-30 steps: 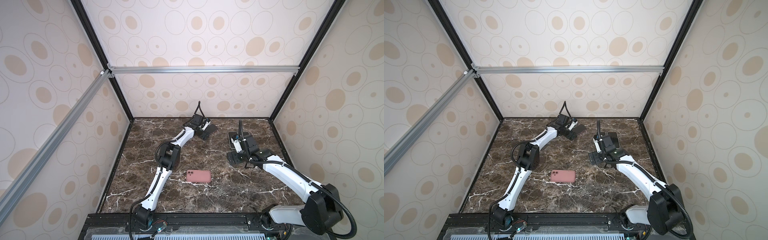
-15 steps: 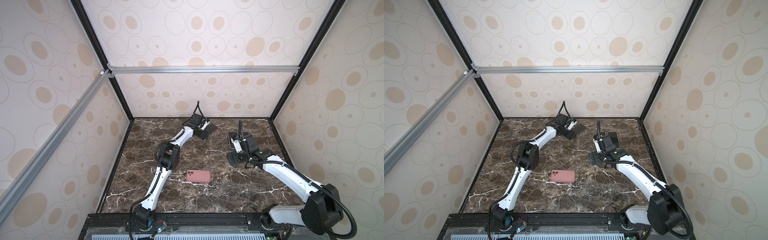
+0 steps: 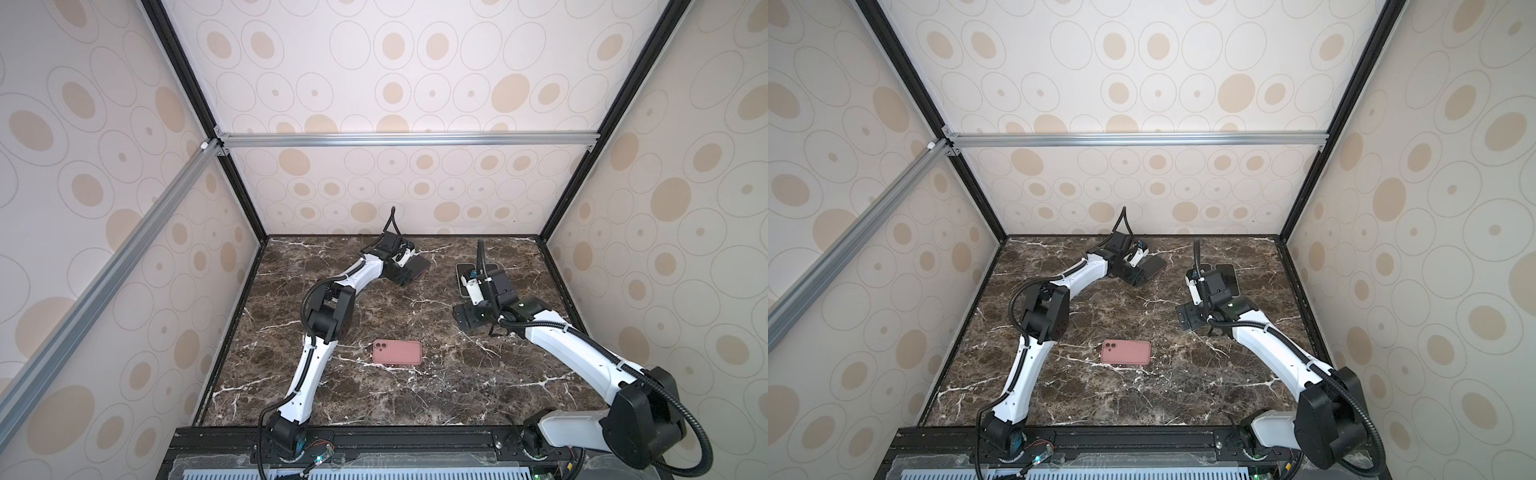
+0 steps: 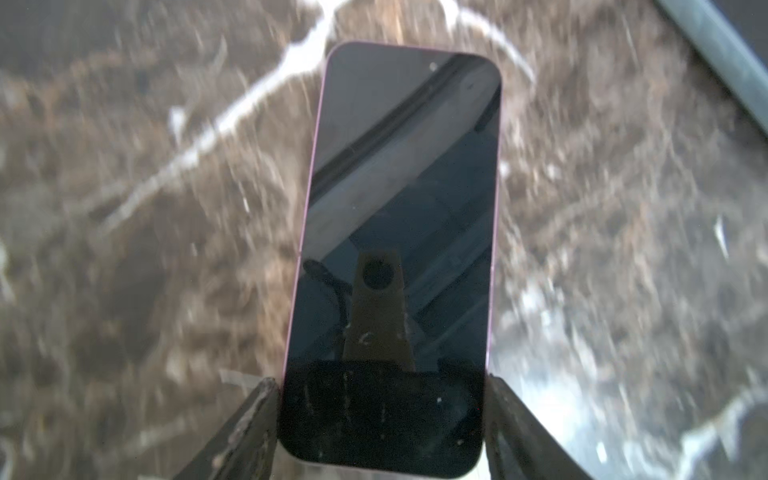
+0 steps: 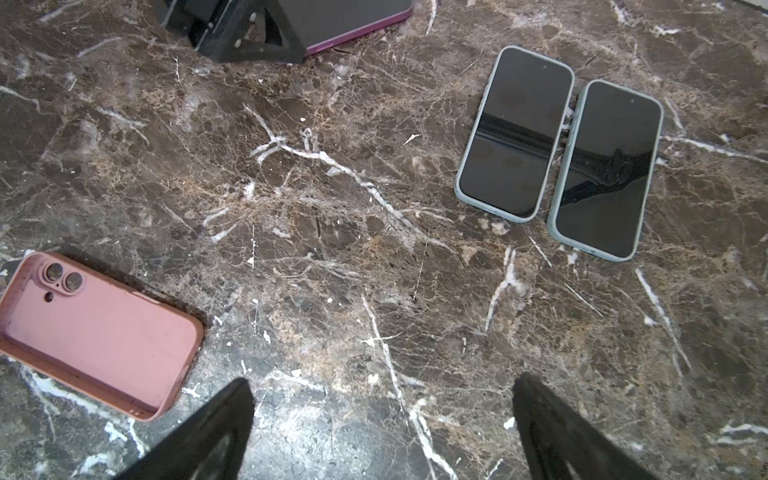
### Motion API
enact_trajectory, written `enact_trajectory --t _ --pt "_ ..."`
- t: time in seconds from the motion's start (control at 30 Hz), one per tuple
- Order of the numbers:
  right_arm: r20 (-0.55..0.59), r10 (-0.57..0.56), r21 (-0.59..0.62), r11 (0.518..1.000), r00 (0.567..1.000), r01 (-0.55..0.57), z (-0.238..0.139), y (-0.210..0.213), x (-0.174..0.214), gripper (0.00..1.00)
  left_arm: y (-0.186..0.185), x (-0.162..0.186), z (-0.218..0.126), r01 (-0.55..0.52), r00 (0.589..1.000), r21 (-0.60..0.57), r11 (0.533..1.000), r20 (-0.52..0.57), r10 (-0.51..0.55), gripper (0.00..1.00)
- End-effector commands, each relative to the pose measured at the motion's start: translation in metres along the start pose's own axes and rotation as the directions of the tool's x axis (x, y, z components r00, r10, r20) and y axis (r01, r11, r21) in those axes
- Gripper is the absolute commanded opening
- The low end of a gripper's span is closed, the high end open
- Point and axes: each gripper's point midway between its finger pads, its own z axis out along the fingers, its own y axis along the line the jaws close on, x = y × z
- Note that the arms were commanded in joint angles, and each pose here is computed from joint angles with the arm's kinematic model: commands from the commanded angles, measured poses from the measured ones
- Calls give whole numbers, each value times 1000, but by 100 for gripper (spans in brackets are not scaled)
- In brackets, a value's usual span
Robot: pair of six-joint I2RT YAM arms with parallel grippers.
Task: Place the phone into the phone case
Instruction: 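Lower the left gripper and grasp the purple-edged phone's near end, then lift the purple-edged phone with the left gripper and tilt it upright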
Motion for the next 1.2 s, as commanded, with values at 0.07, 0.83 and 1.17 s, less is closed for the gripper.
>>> enact_trajectory --t 0.07,0.83,1.17 --pt "-17 31 -44 999 999 -32 9 10 -2 96 -21 19 -32 28 999 44 999 15 -28 18" --pt "-92 346 -381 854 934 -355 49 62 -27 82 -76 47 -121 129 975 206 970 153 -162 11" --pt "-101 342 -342 870 934 -356 52 56 -19 83 -79 86 -114 153 983 113 982 80 -163 50"
